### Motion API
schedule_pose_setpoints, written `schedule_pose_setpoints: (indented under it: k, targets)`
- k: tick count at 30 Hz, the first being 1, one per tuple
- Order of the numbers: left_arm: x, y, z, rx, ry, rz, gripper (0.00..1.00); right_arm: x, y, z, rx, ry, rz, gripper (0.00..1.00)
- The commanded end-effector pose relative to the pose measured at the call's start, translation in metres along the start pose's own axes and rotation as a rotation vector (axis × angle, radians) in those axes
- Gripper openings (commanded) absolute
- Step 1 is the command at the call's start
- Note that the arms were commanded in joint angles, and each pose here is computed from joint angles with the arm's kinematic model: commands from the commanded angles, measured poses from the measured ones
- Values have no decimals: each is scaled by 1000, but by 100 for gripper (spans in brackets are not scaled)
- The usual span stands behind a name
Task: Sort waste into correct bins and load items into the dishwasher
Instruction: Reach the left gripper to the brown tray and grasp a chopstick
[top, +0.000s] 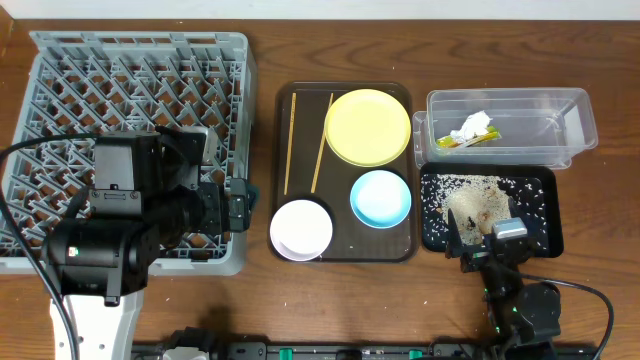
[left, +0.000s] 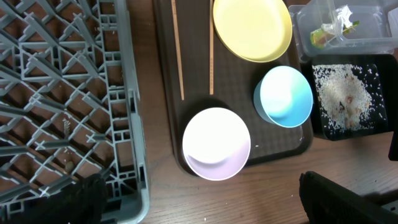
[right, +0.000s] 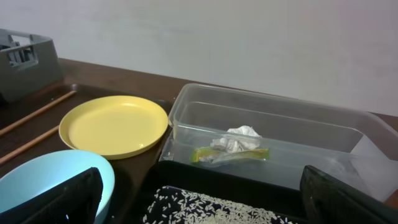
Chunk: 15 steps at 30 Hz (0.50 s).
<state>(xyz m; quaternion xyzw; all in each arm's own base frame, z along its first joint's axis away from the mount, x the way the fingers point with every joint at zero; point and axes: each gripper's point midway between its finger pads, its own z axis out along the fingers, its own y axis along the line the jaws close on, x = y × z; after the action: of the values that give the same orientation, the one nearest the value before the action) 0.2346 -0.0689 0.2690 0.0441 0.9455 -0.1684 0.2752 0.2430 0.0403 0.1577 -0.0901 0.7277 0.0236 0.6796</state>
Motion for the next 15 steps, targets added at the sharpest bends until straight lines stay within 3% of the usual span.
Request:
schedule_pose_setpoints:
  k: [1,11,15]
  targets:
    - [-3,-3,-3,8,-11,15,99,1,-2,0,6,-3,16,99]
    - [-3,-3,-3,9,-11,11,99,1,-2,0,6,-2,16,99]
    - [-3,-10,-4,48,-9,-67,99,1,-2,0,6,-3,16,99]
